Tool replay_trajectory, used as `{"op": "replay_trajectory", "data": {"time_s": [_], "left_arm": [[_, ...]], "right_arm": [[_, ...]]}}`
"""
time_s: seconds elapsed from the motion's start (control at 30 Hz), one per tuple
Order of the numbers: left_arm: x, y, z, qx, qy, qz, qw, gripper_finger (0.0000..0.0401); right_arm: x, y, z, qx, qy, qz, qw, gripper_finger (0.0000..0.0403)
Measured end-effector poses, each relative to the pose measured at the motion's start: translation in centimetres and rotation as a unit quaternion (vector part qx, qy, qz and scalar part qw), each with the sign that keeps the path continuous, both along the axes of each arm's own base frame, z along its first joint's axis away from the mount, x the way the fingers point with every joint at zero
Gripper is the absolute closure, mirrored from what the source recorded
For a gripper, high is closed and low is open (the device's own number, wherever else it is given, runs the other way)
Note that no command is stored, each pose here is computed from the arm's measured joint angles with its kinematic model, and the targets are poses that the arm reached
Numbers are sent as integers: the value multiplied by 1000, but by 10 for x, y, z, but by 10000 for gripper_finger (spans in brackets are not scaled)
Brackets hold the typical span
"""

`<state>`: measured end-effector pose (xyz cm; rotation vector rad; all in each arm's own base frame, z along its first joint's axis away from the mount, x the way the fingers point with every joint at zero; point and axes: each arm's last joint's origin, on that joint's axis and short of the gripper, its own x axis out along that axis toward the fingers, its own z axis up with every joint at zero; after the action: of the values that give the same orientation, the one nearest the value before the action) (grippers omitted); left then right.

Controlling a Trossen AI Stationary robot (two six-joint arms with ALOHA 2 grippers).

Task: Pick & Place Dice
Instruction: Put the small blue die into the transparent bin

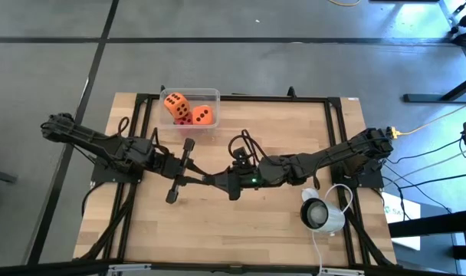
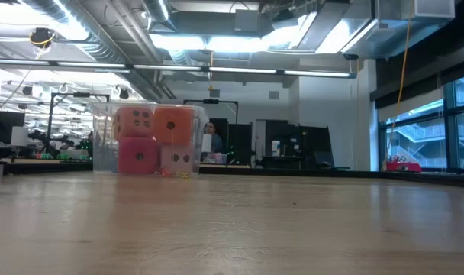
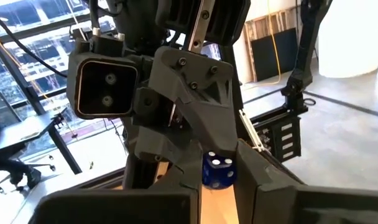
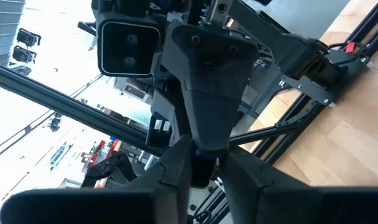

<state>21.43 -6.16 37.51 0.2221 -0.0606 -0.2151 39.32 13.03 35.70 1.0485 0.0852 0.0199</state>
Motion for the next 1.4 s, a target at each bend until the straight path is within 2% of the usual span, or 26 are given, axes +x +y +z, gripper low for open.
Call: {"op": "replay_trajectory", "data": {"time_s": [0.1,0.3,0.43,0.63,0.83,1.03,1.1,1.2,1.3,1.4], "left_arm": [[0,0,1,-26,1,5,1000,385],[-1,2,2,-52,3,19,998,385],[-2,3,3,-74,0,32,997,385],[-7,8,7,-96,-8,86,992,385],[-15,31,14,-167,-25,136,976,385],[-24,66,17,-214,-22,144,966,385],[-29,81,12,-231,3,180,956,385],[-36,107,-2,-235,57,267,933,385],[-44,135,-17,-240,113,354,897,385],[-52,163,-36,-239,177,436,850,385]], "right_arm": [[0,0,2,-1,-8,-1,1000,291],[0,-1,2,3,-12,-4,1000,254],[0,-1,5,8,-23,-16,1000,241],[1,-4,7,3,-34,-51,998,237],[0,-6,6,-25,-31,-102,994,237],[-8,-13,17,-44,-28,-101,993,237],[-16,-16,25,-52,-26,-97,994,237],[-32,-21,39,-66,-13,-93,993,237],[-49,-27,52,-73,-2,-92,993,237],[-65,-33,60,-83,19,-98,992,237]]}}
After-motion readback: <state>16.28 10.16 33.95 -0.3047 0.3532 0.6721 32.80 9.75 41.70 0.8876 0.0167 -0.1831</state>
